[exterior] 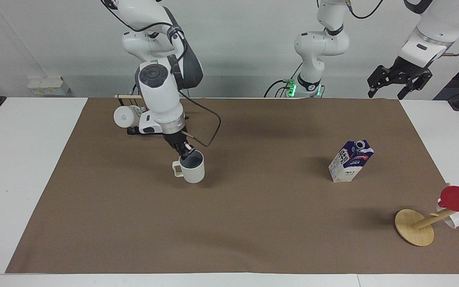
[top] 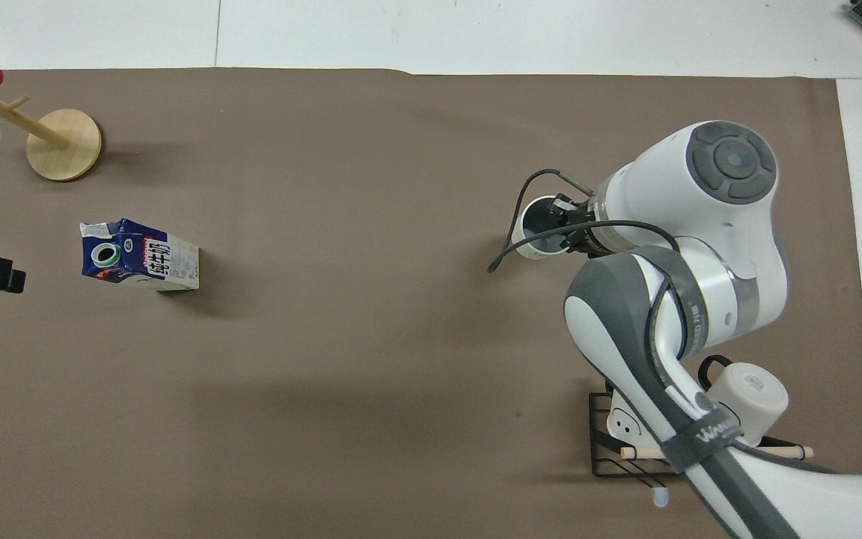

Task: Place cup and milk on table
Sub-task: 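Carry the white mug with the right gripper toward the table center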

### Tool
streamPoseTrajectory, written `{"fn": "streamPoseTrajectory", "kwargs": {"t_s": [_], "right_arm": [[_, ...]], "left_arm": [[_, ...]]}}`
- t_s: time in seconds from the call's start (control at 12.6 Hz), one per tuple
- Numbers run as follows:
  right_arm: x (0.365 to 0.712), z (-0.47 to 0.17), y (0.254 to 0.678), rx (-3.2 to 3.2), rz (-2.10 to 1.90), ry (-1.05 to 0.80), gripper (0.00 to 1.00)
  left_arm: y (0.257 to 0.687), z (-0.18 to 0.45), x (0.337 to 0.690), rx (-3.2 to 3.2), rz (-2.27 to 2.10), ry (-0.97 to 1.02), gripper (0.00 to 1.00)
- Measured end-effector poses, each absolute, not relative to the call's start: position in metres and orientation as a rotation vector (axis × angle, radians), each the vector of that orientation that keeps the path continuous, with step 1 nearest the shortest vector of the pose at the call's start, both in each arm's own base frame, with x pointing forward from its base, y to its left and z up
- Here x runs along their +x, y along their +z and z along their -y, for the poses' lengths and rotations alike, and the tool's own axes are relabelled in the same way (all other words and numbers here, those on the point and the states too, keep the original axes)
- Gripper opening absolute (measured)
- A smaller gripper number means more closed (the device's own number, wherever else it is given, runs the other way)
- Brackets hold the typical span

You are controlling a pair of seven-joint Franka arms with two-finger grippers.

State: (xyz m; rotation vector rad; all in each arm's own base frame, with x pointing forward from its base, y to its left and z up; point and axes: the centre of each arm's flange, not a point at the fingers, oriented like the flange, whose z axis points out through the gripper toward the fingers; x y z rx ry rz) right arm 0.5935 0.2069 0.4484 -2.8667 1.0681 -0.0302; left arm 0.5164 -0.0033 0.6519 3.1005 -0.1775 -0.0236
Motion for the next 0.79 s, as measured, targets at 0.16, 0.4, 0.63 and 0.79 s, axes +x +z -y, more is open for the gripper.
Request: {"fn": "streamPoseTrajectory", "kwargs": {"t_s": [0.16,0.4,0.63,0.79], "right_arm": [[0.586,-0.235,0.446,-2.864,-1.069,-0.018,0.04],[0.574,-0.273,0.431,-2.853,-1.09,0.036,0.04],[0.57,-0.302,0.418,-2.801,-1.128,0.018,0.04],[0.568,-0.316,0.404,-2.784,-1.157,0.024,0.04]], "left_arm": [[0.652,0.003,0.516,3.101,0.177,-0.024,1.0],[0.652,0.003,0.516,3.101,0.177,-0.024,1.0],[0.652,0.003,0.516,3.101,0.177,-0.024,1.0],[0.652,0.003,0.516,3.101,0.177,-0.024,1.0]]}}
